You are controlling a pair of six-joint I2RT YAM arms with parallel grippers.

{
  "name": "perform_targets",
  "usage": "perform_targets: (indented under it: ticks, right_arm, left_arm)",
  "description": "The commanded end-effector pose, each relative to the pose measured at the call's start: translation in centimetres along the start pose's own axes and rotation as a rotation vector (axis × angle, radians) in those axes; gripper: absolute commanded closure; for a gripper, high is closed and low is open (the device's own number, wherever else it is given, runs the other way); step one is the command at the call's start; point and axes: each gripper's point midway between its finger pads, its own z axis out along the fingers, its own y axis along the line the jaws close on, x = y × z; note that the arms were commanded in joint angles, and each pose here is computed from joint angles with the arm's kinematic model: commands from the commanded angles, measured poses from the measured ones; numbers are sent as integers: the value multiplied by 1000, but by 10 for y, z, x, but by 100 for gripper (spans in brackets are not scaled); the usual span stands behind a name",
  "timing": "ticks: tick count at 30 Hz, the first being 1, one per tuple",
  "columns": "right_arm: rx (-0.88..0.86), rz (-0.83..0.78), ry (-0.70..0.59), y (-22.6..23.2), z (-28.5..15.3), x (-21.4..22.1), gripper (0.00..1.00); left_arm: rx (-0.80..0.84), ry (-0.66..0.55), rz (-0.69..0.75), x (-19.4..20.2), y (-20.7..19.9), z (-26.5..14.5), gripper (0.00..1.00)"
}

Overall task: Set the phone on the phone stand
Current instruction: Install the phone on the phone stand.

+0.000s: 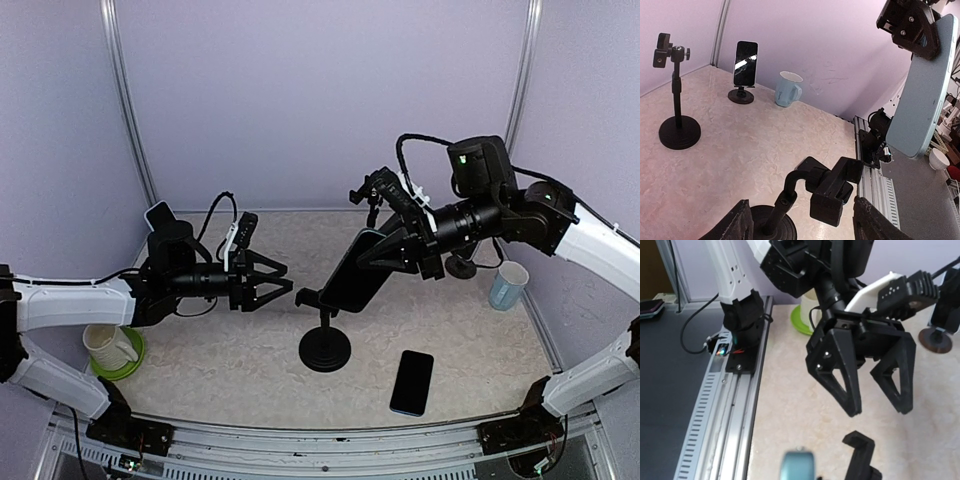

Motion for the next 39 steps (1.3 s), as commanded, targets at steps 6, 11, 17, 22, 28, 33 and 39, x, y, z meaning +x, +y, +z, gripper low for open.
perform_targets:
  ticks: [6, 11, 17, 22, 28, 33, 39]
  right_arm:
    - [56, -77, -61, 0, -18, -27, 100]
    - [67, -77, -66, -2, -19, -27, 100]
    - [75, -74, -67, -4, -18, -25, 100]
    - [75, -68, -60, -5, -16, -22, 100]
    - [75, -64, -55, -7, -13, -20, 100]
    - [75, -58, -47, -9, -10, -18, 100]
    - [76, -58, -46, -10, -9, -16, 100]
  left_arm:
    - [154, 59, 2, 9, -12, 3, 29]
    - [179, 74, 16, 13, -13, 8, 27]
    - [211, 98, 16, 15, -10, 14, 30]
    - [234, 103, 20, 15, -11, 17, 35]
    - [255, 107, 18, 15, -12, 18, 42]
    - [270, 112, 18, 13, -15, 21, 44]
    - [277, 121, 20, 13, -16, 24, 48]
